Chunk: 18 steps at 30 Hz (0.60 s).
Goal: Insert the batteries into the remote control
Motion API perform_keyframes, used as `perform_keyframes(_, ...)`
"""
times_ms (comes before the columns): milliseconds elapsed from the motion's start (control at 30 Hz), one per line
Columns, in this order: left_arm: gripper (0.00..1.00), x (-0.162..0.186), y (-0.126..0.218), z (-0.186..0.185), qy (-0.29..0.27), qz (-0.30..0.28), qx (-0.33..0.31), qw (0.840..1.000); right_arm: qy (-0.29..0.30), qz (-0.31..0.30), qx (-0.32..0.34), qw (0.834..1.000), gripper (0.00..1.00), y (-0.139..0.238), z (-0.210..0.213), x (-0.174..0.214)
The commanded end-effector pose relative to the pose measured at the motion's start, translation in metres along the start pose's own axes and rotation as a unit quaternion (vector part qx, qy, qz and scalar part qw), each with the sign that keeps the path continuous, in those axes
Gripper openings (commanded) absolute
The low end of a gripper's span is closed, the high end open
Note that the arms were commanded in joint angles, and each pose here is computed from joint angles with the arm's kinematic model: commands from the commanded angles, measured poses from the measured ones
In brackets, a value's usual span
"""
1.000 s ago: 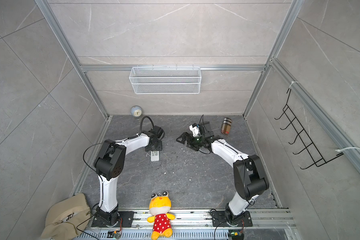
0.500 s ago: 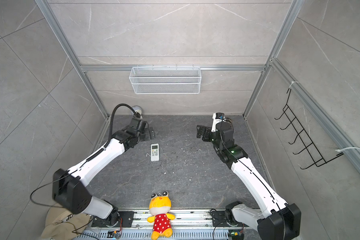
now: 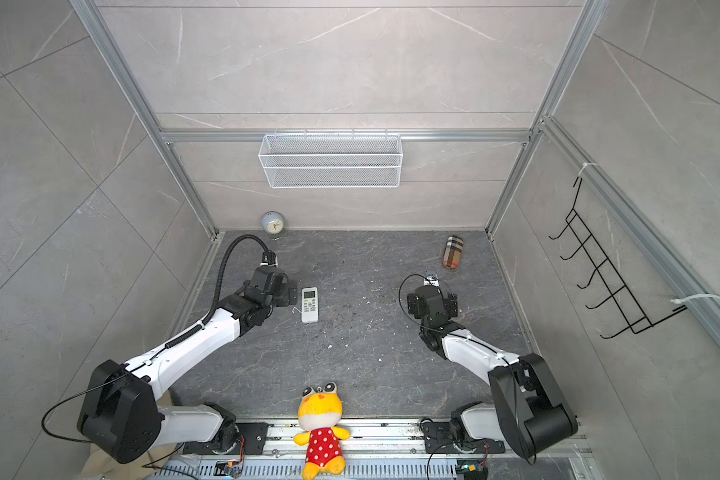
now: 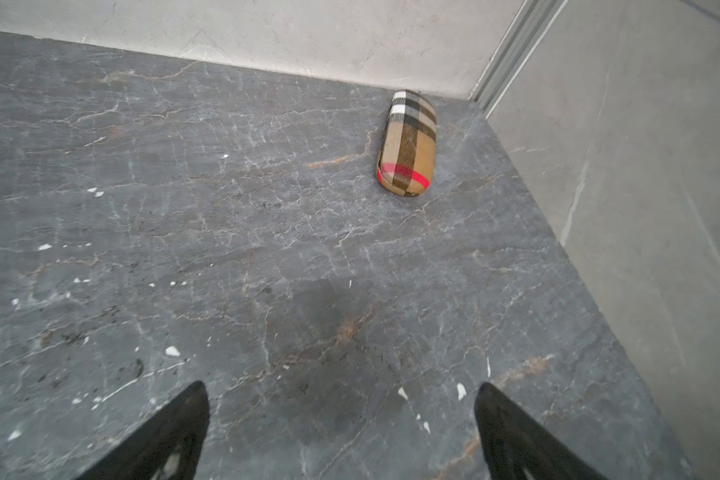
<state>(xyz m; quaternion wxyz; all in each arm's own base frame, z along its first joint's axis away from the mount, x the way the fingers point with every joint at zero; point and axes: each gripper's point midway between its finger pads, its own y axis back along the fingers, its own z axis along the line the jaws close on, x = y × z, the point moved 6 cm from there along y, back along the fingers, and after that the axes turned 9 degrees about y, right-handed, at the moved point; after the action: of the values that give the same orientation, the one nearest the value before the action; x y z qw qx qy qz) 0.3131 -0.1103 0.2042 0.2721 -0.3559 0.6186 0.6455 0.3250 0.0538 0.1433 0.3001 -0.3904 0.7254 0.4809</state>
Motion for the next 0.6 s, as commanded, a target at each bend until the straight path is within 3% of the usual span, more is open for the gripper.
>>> perform_keyframes(0, 1.0, -0.018, 0.008, 0.007, -0.007, -0.08, -0.001, 0.997, 0.002, -0.049, 0.044, 0.998, 1.0, -0.007, -0.012, -0.011)
perform_keyframes(133, 1.0, -0.011, 0.009, 0.027, -0.015, -0.105, -0.058, 0.993, -0.036, -0.065, 0.05, 0.996, 1.0, -0.011, -0.022, 0.006)
perform_keyframes(233, 1.0, -0.003, 0.009, 0.034, -0.037, -0.126, -0.061, 0.989, -0.057, -0.087, 0.049, 0.993, 1.0, -0.015, -0.025, 0.019)
perform_keyframes(400, 1.0, 0.013, 0.004, 0.049, -0.07, -0.114, -0.034, 0.99, -0.063, -0.069, -0.012, 0.996, 0.99, -0.024, -0.023, 0.022)
perform_keyframes(500, 0.99, 0.025, -0.004, 0.061, -0.074, -0.113, -0.041, 0.99, -0.066, -0.114, -0.02, 0.991, 0.99, -0.024, -0.023, 0.03)
perform_keyframes(567, 1.0, 0.034, -0.011, 0.071, -0.061, -0.11, -0.049, 0.991, -0.065, -0.085, -0.032, 0.994, 0.99, -0.023, -0.02, 0.033)
